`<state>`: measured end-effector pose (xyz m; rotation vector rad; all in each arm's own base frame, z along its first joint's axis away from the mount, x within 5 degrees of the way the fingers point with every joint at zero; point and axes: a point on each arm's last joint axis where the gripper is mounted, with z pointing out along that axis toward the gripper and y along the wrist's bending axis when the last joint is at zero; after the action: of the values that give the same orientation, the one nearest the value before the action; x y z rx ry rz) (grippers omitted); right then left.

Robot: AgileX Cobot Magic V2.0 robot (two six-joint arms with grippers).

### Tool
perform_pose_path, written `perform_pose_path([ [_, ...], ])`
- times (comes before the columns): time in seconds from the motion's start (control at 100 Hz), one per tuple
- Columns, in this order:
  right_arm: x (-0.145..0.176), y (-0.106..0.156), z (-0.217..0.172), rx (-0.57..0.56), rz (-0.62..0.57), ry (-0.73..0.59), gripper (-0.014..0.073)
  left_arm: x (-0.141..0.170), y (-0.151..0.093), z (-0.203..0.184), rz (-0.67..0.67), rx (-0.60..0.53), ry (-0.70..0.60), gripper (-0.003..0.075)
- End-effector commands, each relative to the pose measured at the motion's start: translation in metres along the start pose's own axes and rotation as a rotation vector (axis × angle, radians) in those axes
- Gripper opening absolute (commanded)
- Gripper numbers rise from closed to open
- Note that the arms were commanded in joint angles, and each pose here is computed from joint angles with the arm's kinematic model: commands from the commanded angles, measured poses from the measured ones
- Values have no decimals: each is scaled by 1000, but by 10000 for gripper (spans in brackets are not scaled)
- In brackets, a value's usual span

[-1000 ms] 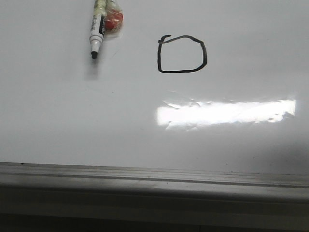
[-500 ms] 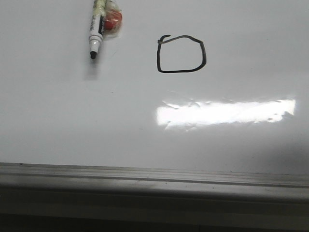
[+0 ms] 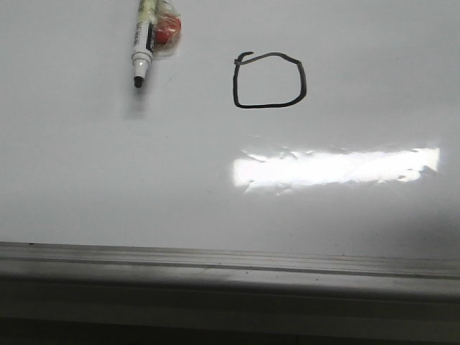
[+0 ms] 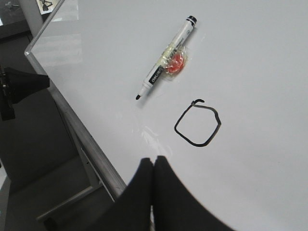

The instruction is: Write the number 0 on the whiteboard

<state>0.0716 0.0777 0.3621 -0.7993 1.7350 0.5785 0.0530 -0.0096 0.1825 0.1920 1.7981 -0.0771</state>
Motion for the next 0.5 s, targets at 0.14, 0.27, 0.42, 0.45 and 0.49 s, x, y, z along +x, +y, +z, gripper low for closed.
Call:
perform_pose_path([
  [0.14,-13,-2,-3,25,4,-91,-68,4,0,1,-12,-8,-45,-20],
  [0.27,-13,-2,-3,25,4,-91,-69,4,0,1,-12,-8,-45,-20],
  [0.42,4,-9,-5,118,-140,-81,-69,4,0,1,-12,-8,-45,-20],
  [0.45,9,-10,-5,133,-137,-94,-68,4,0,1,-12,-8,-45,-20],
  [0.49,20,-11,-3,153,-101,-122,-69,4,0,1,-12,-8,-45,-20],
])
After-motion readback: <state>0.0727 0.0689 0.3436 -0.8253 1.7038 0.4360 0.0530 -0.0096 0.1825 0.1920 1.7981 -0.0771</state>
